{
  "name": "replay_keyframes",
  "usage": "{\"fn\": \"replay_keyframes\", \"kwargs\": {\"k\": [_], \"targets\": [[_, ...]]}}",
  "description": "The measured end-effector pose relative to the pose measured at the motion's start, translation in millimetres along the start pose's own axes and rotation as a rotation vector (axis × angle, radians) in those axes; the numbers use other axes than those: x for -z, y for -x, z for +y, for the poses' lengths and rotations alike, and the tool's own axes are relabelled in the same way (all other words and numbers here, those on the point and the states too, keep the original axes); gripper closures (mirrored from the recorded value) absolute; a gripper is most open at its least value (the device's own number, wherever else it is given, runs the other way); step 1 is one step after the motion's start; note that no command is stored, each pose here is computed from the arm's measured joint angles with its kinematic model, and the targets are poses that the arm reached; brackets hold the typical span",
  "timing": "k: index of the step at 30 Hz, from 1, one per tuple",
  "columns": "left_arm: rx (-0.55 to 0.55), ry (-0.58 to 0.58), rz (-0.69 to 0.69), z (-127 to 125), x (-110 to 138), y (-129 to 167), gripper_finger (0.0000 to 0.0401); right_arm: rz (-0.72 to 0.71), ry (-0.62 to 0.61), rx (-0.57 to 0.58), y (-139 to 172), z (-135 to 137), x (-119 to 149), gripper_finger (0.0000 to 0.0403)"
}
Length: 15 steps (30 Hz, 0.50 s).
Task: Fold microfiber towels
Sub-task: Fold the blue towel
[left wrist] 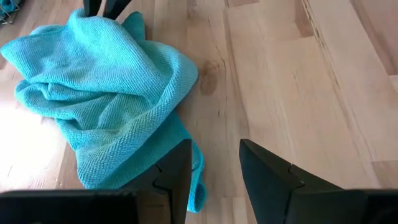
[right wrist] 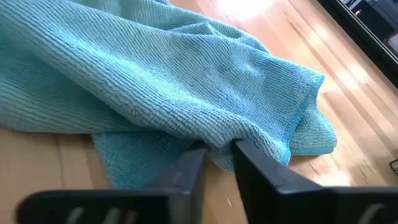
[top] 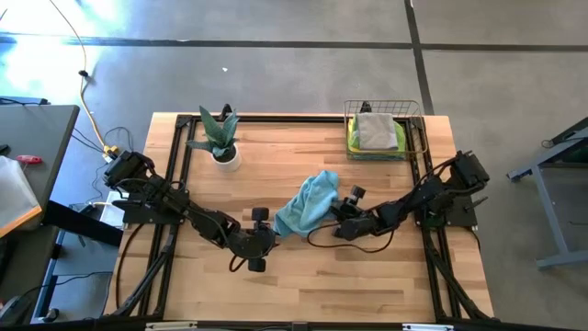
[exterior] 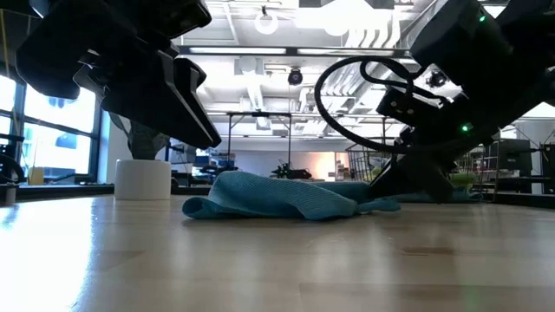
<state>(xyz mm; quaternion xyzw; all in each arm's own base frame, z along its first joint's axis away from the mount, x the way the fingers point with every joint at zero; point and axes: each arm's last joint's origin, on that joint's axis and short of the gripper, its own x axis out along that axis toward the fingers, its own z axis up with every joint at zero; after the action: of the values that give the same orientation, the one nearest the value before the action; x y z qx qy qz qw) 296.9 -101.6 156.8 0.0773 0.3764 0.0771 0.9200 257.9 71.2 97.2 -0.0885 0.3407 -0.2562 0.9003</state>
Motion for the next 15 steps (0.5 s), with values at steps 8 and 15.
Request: {"fn": "replay_keyframes", "kwargs": {"k": [8,15], "targets": [[0.000,-0.019,0.001,0.0,0.1,0.0,0.0275,-0.023,0.027,-0.009,0.1,1.2,-2.7,0.0389],[-0.002,-0.016,-0.005,0.0,-0.5,0.0,0.0275,-0.097,-0.034,-0.159,13.8,-4.2,-38.8,0.0399]]}}
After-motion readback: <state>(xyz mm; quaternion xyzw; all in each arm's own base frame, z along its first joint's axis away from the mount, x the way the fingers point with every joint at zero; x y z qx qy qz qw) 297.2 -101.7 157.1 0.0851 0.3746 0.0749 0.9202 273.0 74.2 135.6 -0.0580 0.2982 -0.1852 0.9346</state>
